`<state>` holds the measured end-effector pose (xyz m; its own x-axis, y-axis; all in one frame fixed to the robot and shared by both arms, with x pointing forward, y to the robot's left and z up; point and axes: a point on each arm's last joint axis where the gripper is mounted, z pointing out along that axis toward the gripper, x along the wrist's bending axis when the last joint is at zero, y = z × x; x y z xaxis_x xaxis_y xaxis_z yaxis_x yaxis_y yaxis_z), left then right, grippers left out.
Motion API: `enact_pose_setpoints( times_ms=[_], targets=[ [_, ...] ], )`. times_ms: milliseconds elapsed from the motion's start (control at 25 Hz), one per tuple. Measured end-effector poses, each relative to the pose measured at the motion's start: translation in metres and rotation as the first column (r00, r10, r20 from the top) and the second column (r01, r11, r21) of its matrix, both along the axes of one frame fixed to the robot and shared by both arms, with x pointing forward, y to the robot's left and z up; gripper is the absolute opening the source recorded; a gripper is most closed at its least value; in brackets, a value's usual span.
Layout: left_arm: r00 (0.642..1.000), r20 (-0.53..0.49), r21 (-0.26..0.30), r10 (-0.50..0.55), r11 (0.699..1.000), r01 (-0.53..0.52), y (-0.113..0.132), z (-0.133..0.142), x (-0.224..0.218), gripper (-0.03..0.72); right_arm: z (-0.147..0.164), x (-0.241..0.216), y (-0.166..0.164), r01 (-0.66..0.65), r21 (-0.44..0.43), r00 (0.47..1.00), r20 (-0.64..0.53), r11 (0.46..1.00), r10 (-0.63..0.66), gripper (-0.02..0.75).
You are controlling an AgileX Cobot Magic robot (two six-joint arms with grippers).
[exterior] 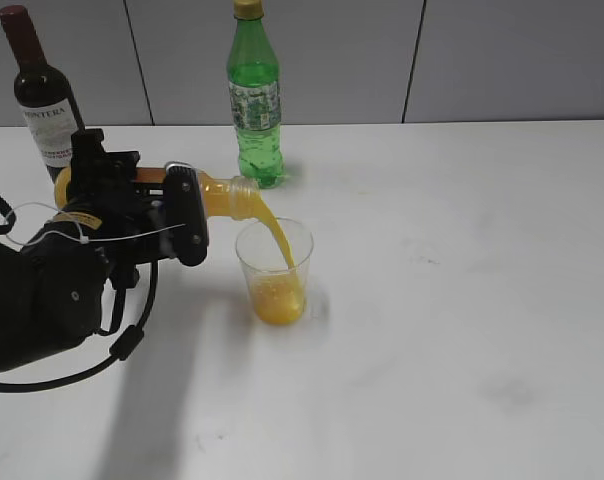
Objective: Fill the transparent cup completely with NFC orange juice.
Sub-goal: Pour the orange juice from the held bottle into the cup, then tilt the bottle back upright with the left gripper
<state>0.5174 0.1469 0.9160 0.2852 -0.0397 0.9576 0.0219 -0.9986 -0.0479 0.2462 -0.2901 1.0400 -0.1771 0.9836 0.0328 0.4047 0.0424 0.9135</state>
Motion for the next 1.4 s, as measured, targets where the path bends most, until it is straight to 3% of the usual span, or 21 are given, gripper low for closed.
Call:
enact_pose_setpoints(
  times_ms=[320,1400],
  targets=[
    [1.0,0.02,0.047,-0.004,0.999,0.003,0.0009,0.0019,0.0005,0.464,0.0,0.0,0.0,0.0,0.0,1.0,0.0,1.0,0.0,0.587],
    [0.999,0.044,0.112,0.006,0.994,-0.011,0.0034,0.0044,0.001,0.464,0.0,0.0,0.0,0.0,0.0,1.0,0.0,1.0,0.0,0.587]
  ],
)
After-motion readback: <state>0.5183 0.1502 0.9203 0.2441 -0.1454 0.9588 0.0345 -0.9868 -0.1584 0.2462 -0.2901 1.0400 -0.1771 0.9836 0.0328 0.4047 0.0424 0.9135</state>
